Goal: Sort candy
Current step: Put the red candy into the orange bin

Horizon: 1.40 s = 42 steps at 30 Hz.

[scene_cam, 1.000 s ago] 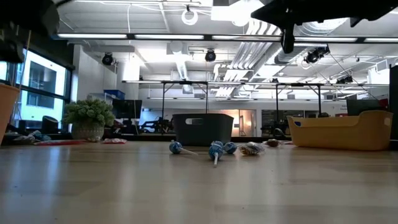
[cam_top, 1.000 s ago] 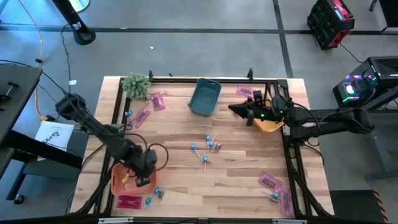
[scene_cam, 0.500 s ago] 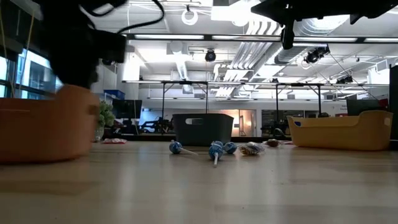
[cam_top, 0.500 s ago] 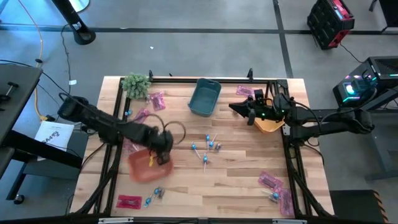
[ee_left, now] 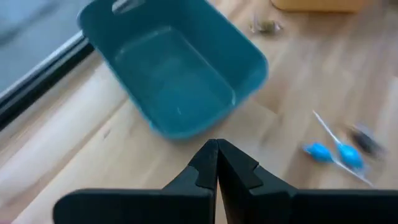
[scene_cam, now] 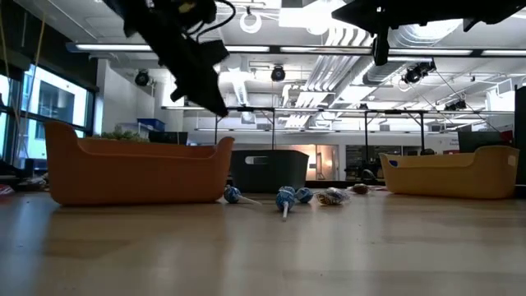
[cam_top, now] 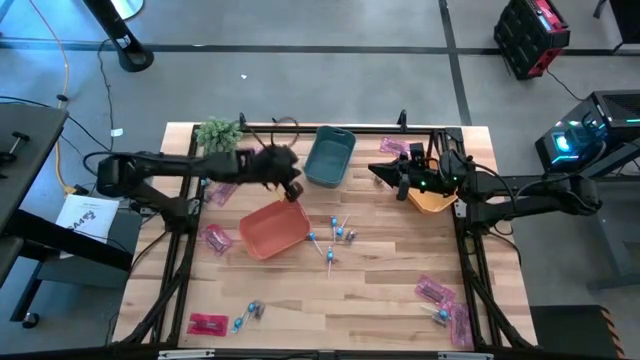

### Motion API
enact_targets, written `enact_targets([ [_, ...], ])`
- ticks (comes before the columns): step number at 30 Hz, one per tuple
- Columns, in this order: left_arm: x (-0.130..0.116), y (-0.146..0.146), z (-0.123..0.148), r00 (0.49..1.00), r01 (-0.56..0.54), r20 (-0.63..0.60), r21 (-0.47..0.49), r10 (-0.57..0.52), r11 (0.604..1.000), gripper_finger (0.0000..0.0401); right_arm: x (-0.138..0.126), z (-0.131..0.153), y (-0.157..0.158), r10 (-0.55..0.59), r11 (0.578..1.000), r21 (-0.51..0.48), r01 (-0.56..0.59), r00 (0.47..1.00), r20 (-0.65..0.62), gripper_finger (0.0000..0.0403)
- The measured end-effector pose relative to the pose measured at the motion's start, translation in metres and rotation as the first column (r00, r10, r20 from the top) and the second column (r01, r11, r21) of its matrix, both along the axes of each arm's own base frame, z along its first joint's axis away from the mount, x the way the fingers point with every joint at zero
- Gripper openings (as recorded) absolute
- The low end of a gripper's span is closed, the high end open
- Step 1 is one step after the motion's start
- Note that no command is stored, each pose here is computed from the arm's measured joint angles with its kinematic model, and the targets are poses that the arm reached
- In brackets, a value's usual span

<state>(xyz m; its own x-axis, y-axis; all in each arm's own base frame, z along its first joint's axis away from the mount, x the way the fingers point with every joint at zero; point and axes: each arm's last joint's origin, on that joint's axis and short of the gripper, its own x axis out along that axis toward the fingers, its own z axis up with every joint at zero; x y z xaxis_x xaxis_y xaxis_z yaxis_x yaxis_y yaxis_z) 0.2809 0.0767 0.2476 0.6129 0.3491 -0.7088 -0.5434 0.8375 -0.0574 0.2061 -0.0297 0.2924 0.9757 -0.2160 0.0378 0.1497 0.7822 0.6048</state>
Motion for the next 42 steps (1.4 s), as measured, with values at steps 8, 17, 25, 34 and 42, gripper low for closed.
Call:
enact_targets([
  [8,-0.063,-0.036,0.058,0.955,0.087,-0.262,-0.189,-0.136,0.978,0.0000,0.000,0.001,-0.001,-0.044,0.999,0.000,0.044,0.999,0.005,0.0000],
  [17,-0.135,-0.094,0.056,0.881,0.005,-0.438,-0.373,-0.180,0.928,0.0008,-0.002,0.000,-0.009,-0.089,0.996,0.001,0.089,0.996,0.005,0.0000],
  [25,-0.138,-0.117,0.010,0.778,0.030,-0.537,-0.488,-0.327,0.873,0.0096,-0.002,-0.004,-0.010,-0.093,0.996,-0.017,0.092,0.995,-0.044,0.0000],
  [34,-0.134,-0.131,-0.031,0.660,0.045,-0.659,-0.444,-0.360,0.895,0.0214,-0.002,-0.007,-0.009,-0.087,0.996,-0.019,0.086,0.994,-0.073,0.0000],
  [42,-0.126,-0.142,-0.054,0.655,0.145,-0.673,-0.336,-0.345,0.931,0.0235,-0.002,-0.010,-0.009,-0.084,0.996,-0.027,0.081,0.991,-0.106,0.0000],
])
